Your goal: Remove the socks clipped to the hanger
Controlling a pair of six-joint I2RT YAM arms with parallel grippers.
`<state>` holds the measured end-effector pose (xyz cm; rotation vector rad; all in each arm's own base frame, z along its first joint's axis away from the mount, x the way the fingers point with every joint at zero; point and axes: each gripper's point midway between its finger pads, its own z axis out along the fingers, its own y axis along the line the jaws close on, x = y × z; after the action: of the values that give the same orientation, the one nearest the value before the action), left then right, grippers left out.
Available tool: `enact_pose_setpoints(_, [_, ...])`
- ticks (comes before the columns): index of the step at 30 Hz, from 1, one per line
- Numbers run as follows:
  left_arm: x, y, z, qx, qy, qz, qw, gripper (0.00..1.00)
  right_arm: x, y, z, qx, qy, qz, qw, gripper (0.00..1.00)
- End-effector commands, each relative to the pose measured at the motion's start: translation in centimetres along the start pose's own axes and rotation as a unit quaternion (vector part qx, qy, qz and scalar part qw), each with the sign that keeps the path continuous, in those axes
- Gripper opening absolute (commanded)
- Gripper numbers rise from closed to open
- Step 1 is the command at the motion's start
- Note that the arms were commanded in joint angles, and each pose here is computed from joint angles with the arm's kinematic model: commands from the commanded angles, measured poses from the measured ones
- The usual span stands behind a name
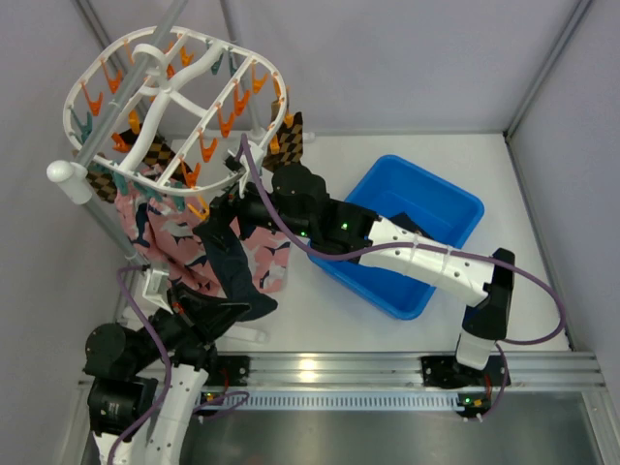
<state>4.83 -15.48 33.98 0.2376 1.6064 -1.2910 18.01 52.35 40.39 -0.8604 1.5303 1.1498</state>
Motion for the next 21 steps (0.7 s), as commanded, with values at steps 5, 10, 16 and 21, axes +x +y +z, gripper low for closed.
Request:
enact_pose_setpoints(5, [0.2,-1.2,-0.4,0.027,-0.001,0.009,1.000,0.00,-4.8,1.3,0.4,0.032,-0.086,-0.022,0.996,0.80])
enact_pose_setpoints(10, [0.2,-1.0,-0.3,0.025,-0.002,0.011,1.000,0.00,-5.6,0.5,-0.3,0.068,-0.109,-0.020,0.991,0.78])
enact_pose_setpoints(16, [0.3,-0.7,-0.2,0.020,-0.003,0.009,1.000,0.00,-6.4,0.3,-0.6,0.091,-0.146,-0.008,0.985,0.77])
enact_pose_setpoints(21, [0.2,-0.4,-0.1,0.017,-0.002,0.008,1.000,0.00,-6.4,0.1,0.2,0.107,-0.143,-0.010,0.984,0.69])
